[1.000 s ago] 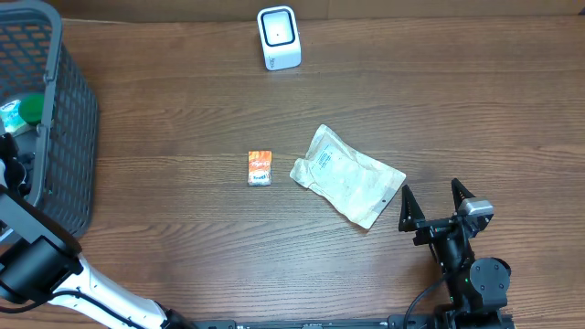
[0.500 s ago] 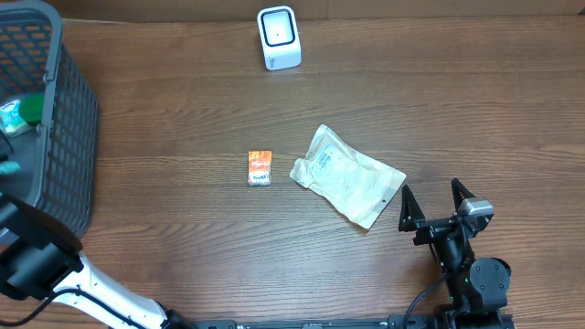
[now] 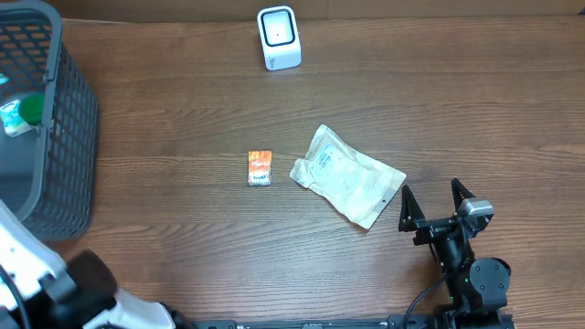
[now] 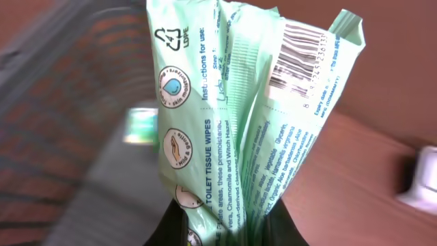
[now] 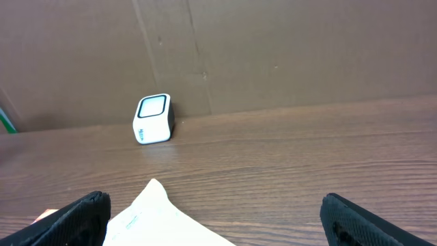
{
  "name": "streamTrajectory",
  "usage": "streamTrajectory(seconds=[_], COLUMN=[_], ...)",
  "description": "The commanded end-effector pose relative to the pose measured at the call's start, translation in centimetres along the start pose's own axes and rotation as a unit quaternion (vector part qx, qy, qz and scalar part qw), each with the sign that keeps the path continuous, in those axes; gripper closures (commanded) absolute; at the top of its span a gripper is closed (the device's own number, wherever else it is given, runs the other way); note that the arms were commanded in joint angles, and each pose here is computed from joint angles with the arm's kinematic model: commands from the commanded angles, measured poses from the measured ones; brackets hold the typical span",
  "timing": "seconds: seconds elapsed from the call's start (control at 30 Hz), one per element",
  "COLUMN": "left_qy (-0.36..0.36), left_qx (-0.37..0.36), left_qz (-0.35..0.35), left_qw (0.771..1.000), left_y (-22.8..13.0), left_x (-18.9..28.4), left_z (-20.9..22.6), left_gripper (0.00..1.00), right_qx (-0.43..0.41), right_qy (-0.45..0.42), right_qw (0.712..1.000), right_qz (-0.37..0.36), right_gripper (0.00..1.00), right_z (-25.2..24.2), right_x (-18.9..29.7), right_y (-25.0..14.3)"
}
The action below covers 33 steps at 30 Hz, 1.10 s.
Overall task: Scan the item barcode
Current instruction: 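Carry the wipes pack left of the orange packet and release it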
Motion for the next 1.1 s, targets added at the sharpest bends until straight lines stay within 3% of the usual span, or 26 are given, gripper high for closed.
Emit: streamTrajectory(seconds=[0.0,0.13,0.2,0.33,0.57,0.83,1.07], left_qy=[-0.109,-0.13,-0.102,-0.069,-0.071,-0.056,-0.053], left_qx=[-0.02,-0.073,-0.088,-0.129,-0.166,-0.179,-0.151], left_qz=[0.004,0.074,0.118,0.205,0.303,0.33,0.334], left_qw=[0.994,0.986,0.984,0.968,0.936,0.925,0.929], left_y=[-1.3,-5.7,-8.1,-13.5,-23.2,-33.0,-37.2], left_x=[3.8,4.6,3.8,0.7,-5.7,-11.2,-13.4], left_z=[-6.3,-10.0,-10.3,-11.3,-13.3,-13.3,-11.8], left_gripper=[0.95,0.95,0.96,0.93,0.9,0.87,0.76], right_qx=[0.002,0.002,0.002,0.002,0.002,0.002,0.002], right_qy=[0.0,0.0,0.0,0.0,0.0,0.0,0.0], right_qw=[1.0,1.0,1.0,1.0,1.0,1.0,1.0], right_qz=[-0.002,-0.002,-0.002,-0.002,-0.002,-0.002,-0.002], right_gripper=[0.0,0.0,0.0,0.0,0.0,0.0,0.0], right_z=[0.0,0.0,0.0,0.0,0.0,0.0,0.0], right_x=[0.0,0.0,0.0,0.0,0.0,0.0,0.0], right_y=[-0.2,-0.2,-0.2,-0.2,-0.2,-0.2,-0.2])
Point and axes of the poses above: each gripper's point midway between its finger pads, its own x axis back along the fingers, its own z axis along the line the jaws close on, y = z × x, the point moved 1 cm from there along x, back along the fingers, and after that the axes turned 7 degrees about x, right-handed, at the moved point
